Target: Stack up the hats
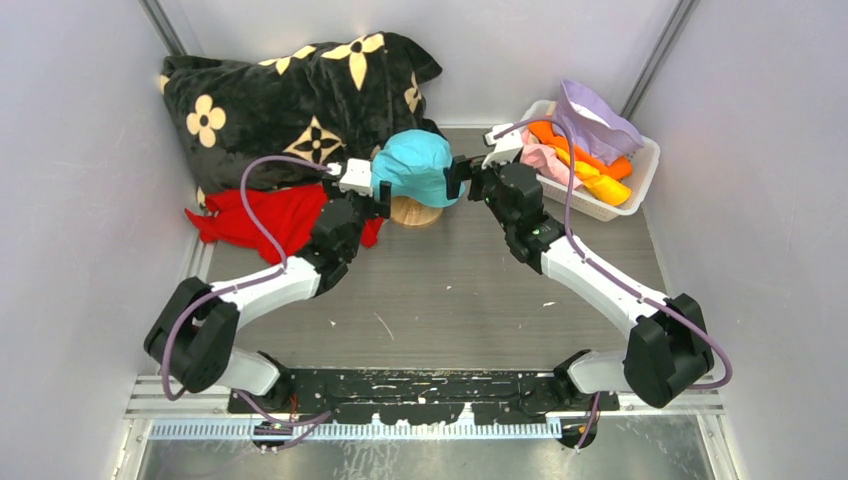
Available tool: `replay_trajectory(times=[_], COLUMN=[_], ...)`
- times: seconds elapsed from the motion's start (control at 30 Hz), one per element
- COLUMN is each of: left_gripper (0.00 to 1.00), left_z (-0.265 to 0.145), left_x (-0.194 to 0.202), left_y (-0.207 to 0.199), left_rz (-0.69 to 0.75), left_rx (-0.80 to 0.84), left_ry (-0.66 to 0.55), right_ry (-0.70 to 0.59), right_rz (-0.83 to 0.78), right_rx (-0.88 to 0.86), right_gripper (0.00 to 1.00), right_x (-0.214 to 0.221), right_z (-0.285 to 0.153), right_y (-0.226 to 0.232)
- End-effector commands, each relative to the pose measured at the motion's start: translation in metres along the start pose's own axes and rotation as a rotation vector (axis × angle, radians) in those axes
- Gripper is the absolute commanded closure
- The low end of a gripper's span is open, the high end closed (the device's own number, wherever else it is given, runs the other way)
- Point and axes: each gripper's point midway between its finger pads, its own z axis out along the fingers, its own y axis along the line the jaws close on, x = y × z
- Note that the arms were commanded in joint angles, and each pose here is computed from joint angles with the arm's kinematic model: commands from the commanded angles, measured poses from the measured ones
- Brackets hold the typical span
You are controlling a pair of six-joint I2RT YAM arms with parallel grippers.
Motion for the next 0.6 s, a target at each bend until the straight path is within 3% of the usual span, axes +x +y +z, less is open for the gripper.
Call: replay_trajectory(times=[0.0, 0.3, 0.57], left_gripper=[0.15, 0.18, 0.71], left_z=[0.025, 0.056, 0.046], left_x=[-0.002, 0.02, 0.025], left_y=[0.007, 0.013, 0.015], left_rz=[0.034, 0.093, 0.037], left_rx=[-0.003, -0.037, -0.039], left_ry=[0.0, -0.016, -0.047], right_ry=[-0.069, -0.065, -0.061], right_rz=[0.007, 0.008, 0.009], right_rx=[-0.009, -0.007, 0.0], right_gripper=[0.0, 0.0, 0.0], right_x=[-0.02, -0.017, -0.015], right_z=[-0.006, -0.007, -0.005], right_y=[-0.001, -0.004, -0.008])
